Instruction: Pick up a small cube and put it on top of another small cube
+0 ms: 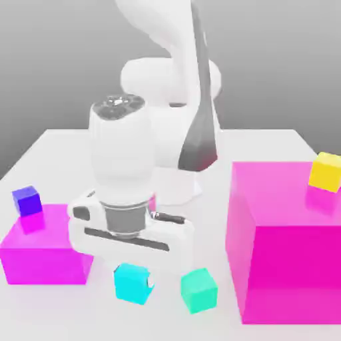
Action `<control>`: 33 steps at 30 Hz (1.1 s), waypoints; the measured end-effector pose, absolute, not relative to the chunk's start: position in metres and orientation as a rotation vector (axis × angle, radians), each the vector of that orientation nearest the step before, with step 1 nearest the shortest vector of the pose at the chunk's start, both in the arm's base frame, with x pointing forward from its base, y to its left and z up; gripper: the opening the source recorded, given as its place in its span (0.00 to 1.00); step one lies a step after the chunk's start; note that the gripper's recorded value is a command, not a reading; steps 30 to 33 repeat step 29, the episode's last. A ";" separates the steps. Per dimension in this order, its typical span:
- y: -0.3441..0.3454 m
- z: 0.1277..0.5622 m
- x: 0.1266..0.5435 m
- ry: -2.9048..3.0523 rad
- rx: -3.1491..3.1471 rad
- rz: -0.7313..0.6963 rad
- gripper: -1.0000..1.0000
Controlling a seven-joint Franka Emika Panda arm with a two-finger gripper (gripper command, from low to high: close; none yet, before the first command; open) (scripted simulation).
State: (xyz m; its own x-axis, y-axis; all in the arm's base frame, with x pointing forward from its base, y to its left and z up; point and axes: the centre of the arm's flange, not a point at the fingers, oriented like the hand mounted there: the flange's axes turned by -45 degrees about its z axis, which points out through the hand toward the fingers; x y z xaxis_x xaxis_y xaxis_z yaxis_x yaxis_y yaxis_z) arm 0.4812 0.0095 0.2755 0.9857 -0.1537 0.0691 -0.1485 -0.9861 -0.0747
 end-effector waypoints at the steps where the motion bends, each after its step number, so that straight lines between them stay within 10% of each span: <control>1: 0.038 0.294 0.484 0.119 -3.054 -0.122 0.00; 13: 0.274 0.473 0.363 -1.075 -2.860 -0.063 0.00; 18: 0.288 0.426 0.335 -1.228 -2.882 0.000 0.00; 19: 0.288 0.413 0.334 -1.230 -2.883 0.002 1.00; 33: 0.288 0.448 0.334 -1.235 -2.888 0.000 1.00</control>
